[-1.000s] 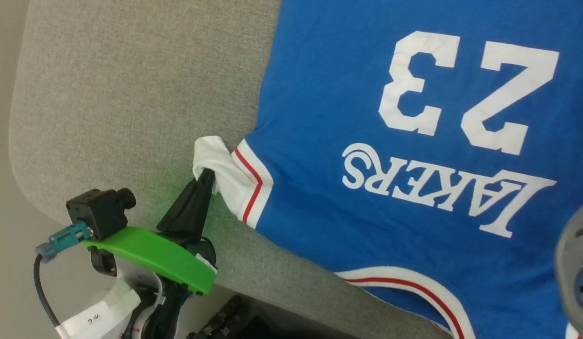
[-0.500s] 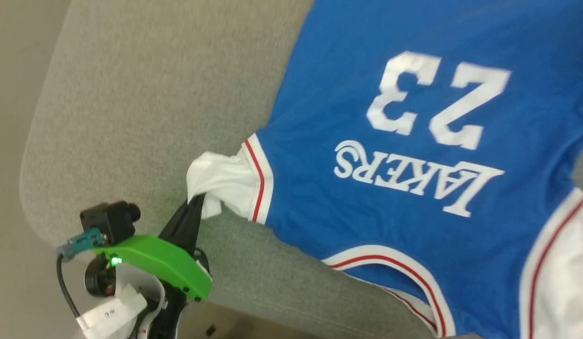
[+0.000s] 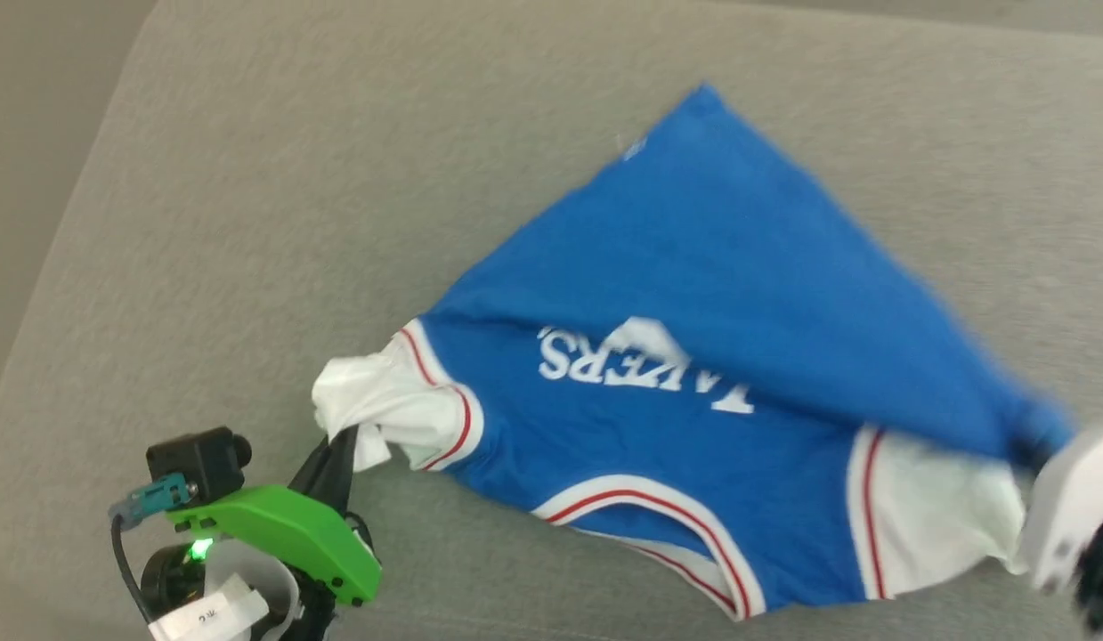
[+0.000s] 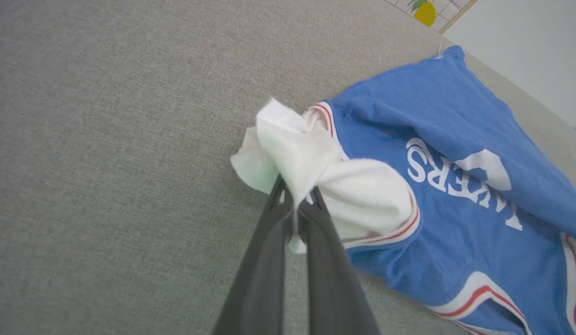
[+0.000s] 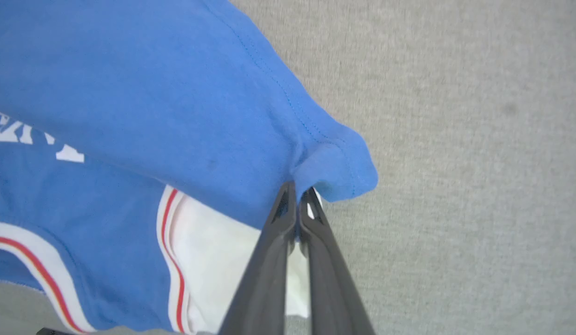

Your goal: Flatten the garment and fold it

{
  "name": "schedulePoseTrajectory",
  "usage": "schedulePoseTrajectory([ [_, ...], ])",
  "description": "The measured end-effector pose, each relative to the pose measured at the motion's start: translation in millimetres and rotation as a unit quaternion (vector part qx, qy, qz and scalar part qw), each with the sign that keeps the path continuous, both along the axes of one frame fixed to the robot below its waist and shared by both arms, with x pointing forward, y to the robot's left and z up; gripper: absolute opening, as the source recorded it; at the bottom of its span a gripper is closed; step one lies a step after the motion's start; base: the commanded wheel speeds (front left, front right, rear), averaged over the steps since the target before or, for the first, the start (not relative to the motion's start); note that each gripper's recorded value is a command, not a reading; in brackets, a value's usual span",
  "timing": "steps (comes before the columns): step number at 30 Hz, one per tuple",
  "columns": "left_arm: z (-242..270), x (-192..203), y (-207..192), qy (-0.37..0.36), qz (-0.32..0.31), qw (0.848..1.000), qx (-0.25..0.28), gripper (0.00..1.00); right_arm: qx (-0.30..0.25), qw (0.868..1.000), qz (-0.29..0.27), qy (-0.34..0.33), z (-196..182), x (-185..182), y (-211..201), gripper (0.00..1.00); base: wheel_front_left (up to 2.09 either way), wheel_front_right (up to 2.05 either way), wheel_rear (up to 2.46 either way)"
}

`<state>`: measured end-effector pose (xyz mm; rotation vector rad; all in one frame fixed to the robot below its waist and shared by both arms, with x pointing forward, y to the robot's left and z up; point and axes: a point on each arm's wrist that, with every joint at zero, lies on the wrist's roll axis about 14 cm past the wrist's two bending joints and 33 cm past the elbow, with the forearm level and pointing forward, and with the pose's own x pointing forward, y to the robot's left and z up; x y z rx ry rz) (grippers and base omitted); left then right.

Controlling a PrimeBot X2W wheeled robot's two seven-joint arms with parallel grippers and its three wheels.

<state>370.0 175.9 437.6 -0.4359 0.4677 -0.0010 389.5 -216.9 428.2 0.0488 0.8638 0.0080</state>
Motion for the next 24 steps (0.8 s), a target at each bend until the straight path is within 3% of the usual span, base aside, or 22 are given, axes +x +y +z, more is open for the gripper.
schedulePoseTrajectory([
  [7, 7, -4, -17, -0.007, -0.024, 1.0, -0.008, 0.0, 0.041, 0.996, -0.023, 0.078, -39, -82, 7, 0.0, 0.0, 0.0, 0.0],
  [8, 9, -5, -18, -0.008, -0.026, 1.0, -0.009, 0.0, 0.048, 0.996, -0.03, 0.072, -40, -85, 5, 0.29, 0.0, 0.0, 0.0],
  [9, 10, -5, -19, -0.01, -0.027, 1.0, -0.01, 0.0, 0.055, 0.996, -0.036, 0.061, -38, -85, 4, 0.82, 0.0, 0.0, 0.0],
  [10, 11, -6, -20, -0.011, -0.027, 1.0, -0.011, 0.0, 0.064, 0.996, -0.041, 0.047, -35, -84, 4, 1.0, 0.0, 0.0, 0.0],
  [15, 16, -8, -20, -0.017, -0.027, 0.999, -0.009, 0.0, 0.08, 0.993, -0.077, -0.047, -6, -68, -14, 1.0, 0.0, 0.0, 0.0],
  [18, 16, -12, -18, -0.015, -0.024, 1.0, -0.007, 0.0, 0.075, 0.983, -0.084, -0.148, 35, -39, -22, 1.0, 0.0, 0.0, 0.0],
  [24, 11, -15, -15, -0.005, -0.023, 1.0, -0.004, 0.0, 0.095, 0.966, -0.031, -0.238, 83, 24, 12, 1.0, 0.0, 0.0, 0.0],
])
